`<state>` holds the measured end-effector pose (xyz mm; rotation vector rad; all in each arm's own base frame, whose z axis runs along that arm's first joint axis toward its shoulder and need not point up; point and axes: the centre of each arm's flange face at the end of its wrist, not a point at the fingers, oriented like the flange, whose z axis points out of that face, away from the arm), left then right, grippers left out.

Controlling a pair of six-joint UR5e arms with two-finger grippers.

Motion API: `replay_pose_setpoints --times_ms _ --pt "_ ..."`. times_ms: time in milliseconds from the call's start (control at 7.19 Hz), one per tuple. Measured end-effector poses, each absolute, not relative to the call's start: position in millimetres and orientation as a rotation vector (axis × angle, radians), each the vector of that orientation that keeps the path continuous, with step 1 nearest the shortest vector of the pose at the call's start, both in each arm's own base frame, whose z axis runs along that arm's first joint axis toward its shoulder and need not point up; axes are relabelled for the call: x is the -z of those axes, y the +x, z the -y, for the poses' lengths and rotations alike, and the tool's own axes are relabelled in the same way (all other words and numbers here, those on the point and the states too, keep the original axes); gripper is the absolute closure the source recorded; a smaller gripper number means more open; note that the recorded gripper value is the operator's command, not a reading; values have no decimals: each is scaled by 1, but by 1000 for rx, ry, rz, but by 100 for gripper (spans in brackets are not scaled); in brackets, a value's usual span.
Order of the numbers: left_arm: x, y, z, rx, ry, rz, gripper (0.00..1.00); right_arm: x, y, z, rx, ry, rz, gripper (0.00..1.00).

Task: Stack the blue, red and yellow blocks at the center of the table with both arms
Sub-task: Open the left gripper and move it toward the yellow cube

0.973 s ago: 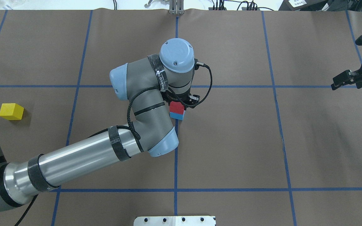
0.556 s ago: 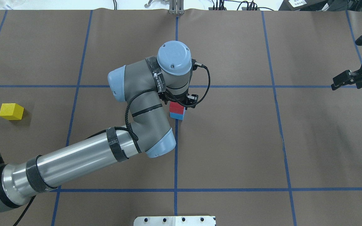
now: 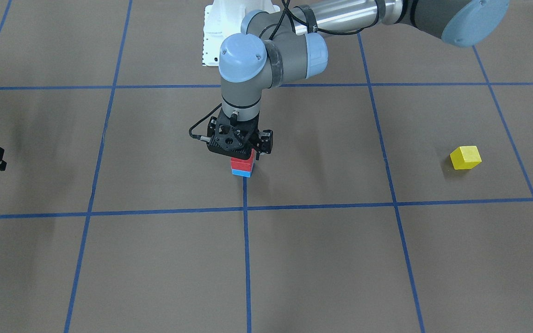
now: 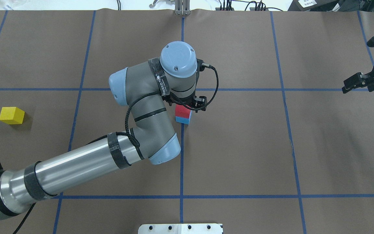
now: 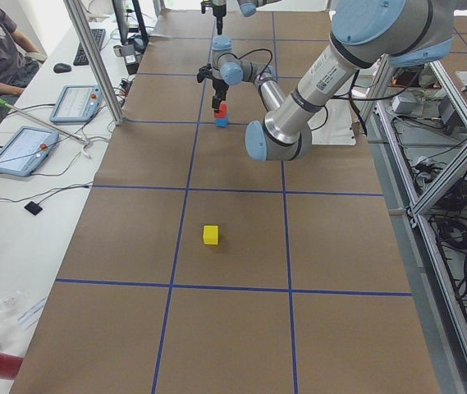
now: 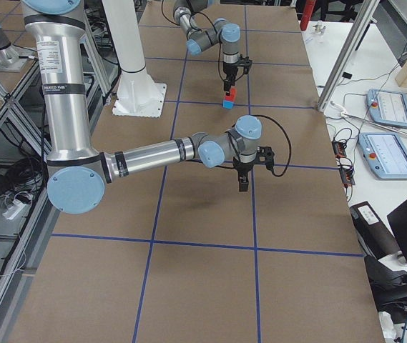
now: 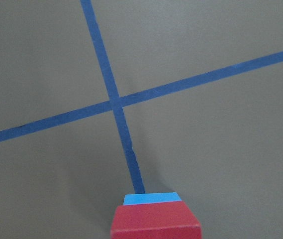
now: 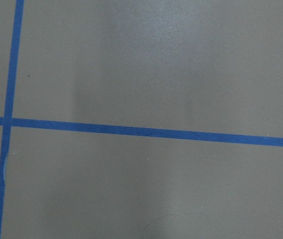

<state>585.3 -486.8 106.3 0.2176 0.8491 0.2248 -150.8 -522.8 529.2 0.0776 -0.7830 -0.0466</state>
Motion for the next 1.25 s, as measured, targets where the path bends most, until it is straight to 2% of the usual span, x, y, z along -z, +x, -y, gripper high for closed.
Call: replay_pose_setpoints --times_ms 139,417,556,973,1251 --pt "-101 555 483 -213 227 -853 1 -529 -151 523 47 78 783 0" --pt "-161 454 482 -202 220 -861 1 -529 -151 523 47 79 783 0" --pt "-212 400 484 -225 213 -847 1 -528 -151 523 47 81 782 0" --pt "-431 240 489 -239 207 -783 1 -528 -151 524 47 84 778 0" --pt "-524 196 494 -190 159 -774 1 -527 -151 524 48 87 779 0"
